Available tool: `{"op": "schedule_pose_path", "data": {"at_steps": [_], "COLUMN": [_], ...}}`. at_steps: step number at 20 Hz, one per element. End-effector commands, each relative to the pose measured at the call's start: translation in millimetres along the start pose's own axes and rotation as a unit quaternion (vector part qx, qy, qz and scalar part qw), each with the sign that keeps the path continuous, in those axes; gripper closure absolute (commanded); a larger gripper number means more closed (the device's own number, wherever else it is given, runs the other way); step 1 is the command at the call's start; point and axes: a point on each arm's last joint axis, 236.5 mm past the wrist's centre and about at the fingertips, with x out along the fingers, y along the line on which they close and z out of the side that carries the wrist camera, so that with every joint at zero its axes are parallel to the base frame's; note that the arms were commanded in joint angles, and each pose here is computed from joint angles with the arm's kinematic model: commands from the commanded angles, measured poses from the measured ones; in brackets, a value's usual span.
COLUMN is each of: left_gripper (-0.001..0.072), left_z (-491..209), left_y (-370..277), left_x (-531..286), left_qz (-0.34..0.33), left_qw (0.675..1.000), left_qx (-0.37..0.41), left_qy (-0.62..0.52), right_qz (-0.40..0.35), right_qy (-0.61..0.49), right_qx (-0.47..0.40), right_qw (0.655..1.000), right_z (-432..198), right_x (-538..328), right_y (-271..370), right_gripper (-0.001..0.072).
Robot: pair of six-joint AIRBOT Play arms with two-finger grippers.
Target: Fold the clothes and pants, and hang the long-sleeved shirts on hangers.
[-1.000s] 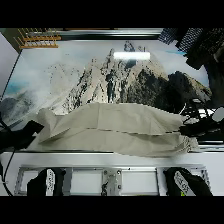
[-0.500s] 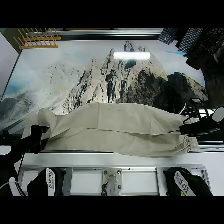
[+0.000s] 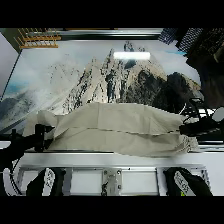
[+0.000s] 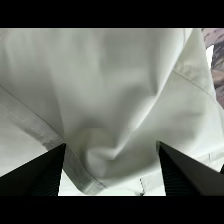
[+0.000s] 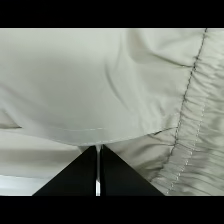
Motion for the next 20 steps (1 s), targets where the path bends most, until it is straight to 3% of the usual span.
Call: {"op": "schedule_pose_path", "data": {"at_steps": [1, 6, 9, 20], "left_gripper": [0.009, 0.0089, 0.009, 0.009], "left_z": [-7, -16, -30, -30], "left_y": [1, 21, 14, 2], "left_x": [-3, -21, -24, 13], "left_qz": [0.009, 0.073, 0.072, 0.084], "left_qw": [1.0, 0.994, 0.992, 0.994], "left_qx": [0.022, 0.085, 0.105, 0.064], "left_qy": [0.018, -0.014, -0.014, -0.012], "right_qz": [0.004, 0.004, 0.001, 0.0], "right_qy": [-0.002, -0.011, -0.021, -0.022], "right_qx": [0.001, 0.001, 0.001, -0.018], "right_qw": [1.0, 1.0, 1.0, 1.0], "right_z": [1, 5, 10, 10], "right_x": [0, 0, 0, 0], "right_y": [2, 2, 0, 0], "right_gripper": [0.0694, 0.0694, 0.0694, 0.0694]}}
